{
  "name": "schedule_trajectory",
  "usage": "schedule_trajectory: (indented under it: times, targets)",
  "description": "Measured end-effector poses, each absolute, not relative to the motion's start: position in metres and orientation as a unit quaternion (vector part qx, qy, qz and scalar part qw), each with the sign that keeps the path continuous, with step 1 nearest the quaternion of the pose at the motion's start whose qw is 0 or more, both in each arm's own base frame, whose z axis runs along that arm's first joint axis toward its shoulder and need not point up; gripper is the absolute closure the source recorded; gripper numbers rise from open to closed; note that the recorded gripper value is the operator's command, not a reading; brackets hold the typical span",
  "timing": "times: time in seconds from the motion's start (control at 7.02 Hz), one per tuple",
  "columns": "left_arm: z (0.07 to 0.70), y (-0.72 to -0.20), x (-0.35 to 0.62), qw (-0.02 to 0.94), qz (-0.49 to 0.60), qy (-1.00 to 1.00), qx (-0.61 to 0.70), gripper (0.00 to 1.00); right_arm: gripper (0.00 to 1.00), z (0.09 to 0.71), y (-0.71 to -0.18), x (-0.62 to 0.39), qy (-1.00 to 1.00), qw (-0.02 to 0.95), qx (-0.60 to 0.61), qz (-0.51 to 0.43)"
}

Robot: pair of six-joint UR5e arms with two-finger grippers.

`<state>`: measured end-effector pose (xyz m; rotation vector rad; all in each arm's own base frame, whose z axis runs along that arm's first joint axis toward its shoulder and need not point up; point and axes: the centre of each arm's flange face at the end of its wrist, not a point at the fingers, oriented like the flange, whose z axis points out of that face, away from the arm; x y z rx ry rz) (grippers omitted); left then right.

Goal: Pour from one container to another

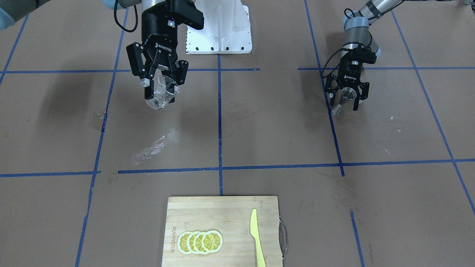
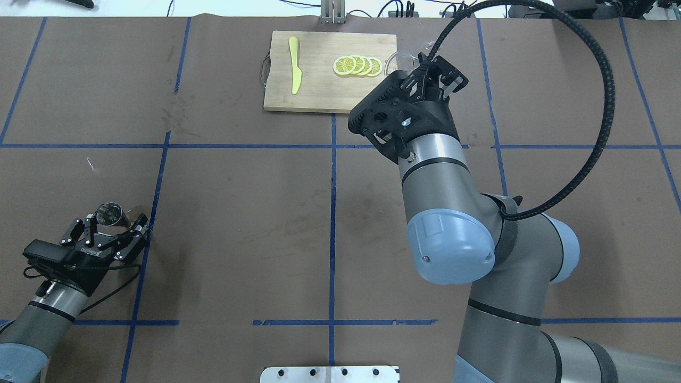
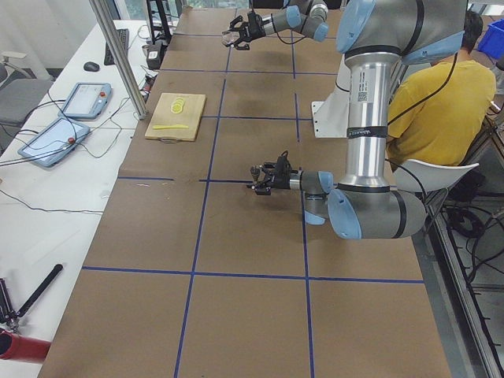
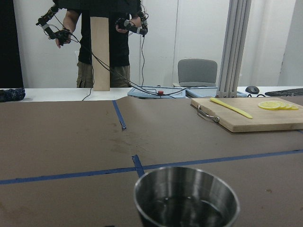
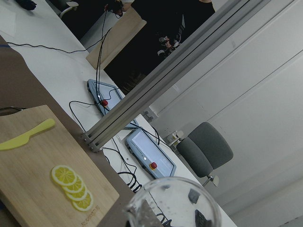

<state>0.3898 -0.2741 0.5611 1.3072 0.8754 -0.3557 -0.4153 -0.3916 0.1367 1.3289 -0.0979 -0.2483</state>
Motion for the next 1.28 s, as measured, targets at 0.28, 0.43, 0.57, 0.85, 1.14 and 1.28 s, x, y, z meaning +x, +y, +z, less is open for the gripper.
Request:
schedule_trajectory:
  times: [0.28,0.43,0.57,0.85,1.14,1.28]
  targets:
    - [0.543,-0.274,0.381,0.680,-0.174,0.404,0.586,0.01,1.00,0.137,-0.392,-0.415,-0.045,0.779,0.615,-0.115]
    - [0.532,-0.274,0.376,0.674,-0.179,0.411,0.587,0.01,1.00,0.137,-0.392,-0.415,-0.045,0.779,0.615,-0.115]
    - [0.522,-0.273,0.366,0.669,-0.178,0.413,0.592,0.01,1.00,0.137,-0.392,-0.415,-0.045,0.779,0.615,-0.115]
    - [0.509,-0.270,0.345,0.652,-0.168,0.416,0.611,0.01,1.00,0.136,-0.391,-0.416,-0.046,0.779,0.615,-0.115]
    - [0.492,-0.272,0.331,0.636,-0.152,0.427,0.624,0.01,1.00,0.136,-0.391,-0.416,-0.047,0.779,0.615,-0.115]
    - [0.491,-0.283,0.320,0.635,-0.125,0.431,0.629,0.01,1.00,0.136,-0.391,-0.416,-0.047,0.779,0.615,-0.115]
